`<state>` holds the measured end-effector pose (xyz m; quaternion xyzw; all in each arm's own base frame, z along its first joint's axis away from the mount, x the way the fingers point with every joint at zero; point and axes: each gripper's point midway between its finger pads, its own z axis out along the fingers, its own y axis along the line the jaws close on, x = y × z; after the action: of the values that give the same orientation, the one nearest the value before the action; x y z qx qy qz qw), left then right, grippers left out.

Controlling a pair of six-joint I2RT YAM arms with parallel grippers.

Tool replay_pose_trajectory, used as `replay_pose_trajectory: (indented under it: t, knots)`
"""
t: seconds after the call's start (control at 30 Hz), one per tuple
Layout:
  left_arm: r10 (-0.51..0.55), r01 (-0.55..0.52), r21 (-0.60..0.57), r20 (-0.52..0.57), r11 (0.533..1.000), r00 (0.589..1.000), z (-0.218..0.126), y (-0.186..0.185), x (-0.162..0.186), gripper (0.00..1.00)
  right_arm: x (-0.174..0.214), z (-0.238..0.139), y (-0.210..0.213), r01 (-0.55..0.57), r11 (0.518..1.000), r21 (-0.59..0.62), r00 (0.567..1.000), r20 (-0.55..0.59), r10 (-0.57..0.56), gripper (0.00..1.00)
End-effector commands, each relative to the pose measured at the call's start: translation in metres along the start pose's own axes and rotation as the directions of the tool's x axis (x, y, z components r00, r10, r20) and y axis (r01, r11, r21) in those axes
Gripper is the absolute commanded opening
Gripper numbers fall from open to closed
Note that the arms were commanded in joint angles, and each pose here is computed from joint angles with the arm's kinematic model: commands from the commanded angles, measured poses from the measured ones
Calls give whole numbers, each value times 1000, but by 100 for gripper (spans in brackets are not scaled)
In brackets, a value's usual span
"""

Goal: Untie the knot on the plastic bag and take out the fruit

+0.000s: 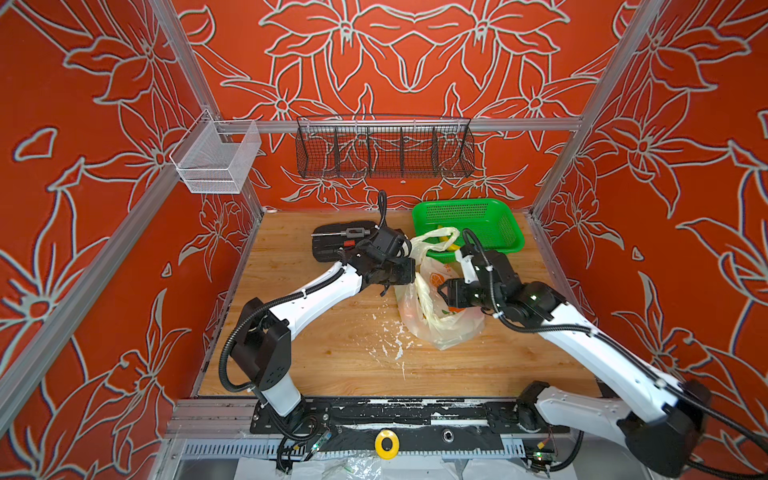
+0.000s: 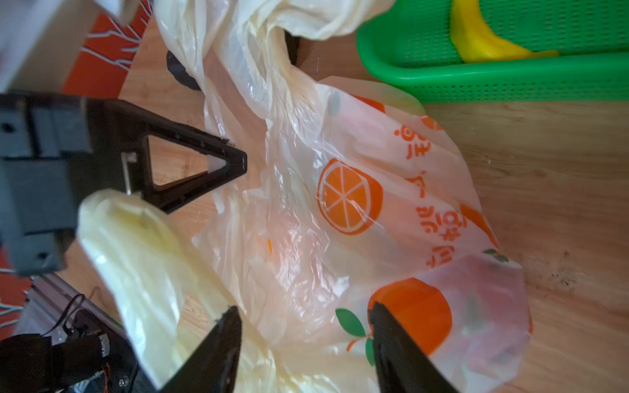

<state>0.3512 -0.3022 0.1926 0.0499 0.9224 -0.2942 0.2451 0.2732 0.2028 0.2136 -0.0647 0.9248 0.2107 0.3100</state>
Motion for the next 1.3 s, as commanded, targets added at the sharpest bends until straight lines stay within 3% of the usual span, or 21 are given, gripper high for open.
replay_pose_trajectory:
  t: [0.0,0.2,0.33,0.6,0.67,0.8,0.87,1.07,1.27]
  knots:
    - [14,-15,23,35,1000,999,-14,-5,-5,0,-11,15,14,20,999,-33,999,-29,-21,76]
    - [16,-17,24,52,1000,999,-15,-3,-5,0,-8,45,2,91,993,80,992,-92,-83,97]
    - [21,-22,29,48,999,999,-15,-5,-5,0,-1,63,-11,136,974,182,983,-144,-111,97]
    - [30,-31,7,61,1000,998,-22,-1,-4,0,3,77,-52,235,878,416,968,-177,-175,97]
    - [32,-32,-6,62,999,998,-24,2,-3,0,-2,73,-59,259,853,454,964,-171,-201,88]
    - [31,-29,-34,74,999,997,-33,10,-2,0,-12,59,-64,253,858,446,967,-142,-212,40]
    - [24,-19,-59,83,998,996,-40,20,-3,0,-17,51,-66,223,883,414,975,-117,-191,26]
    - [-25,43,-154,114,987,993,-79,69,-3,0,-29,14,-111,31,929,370,999,13,-39,2]
    - [-86,115,-227,132,967,987,-105,112,24,0,-36,-9,-168,-127,902,413,991,88,99,2]
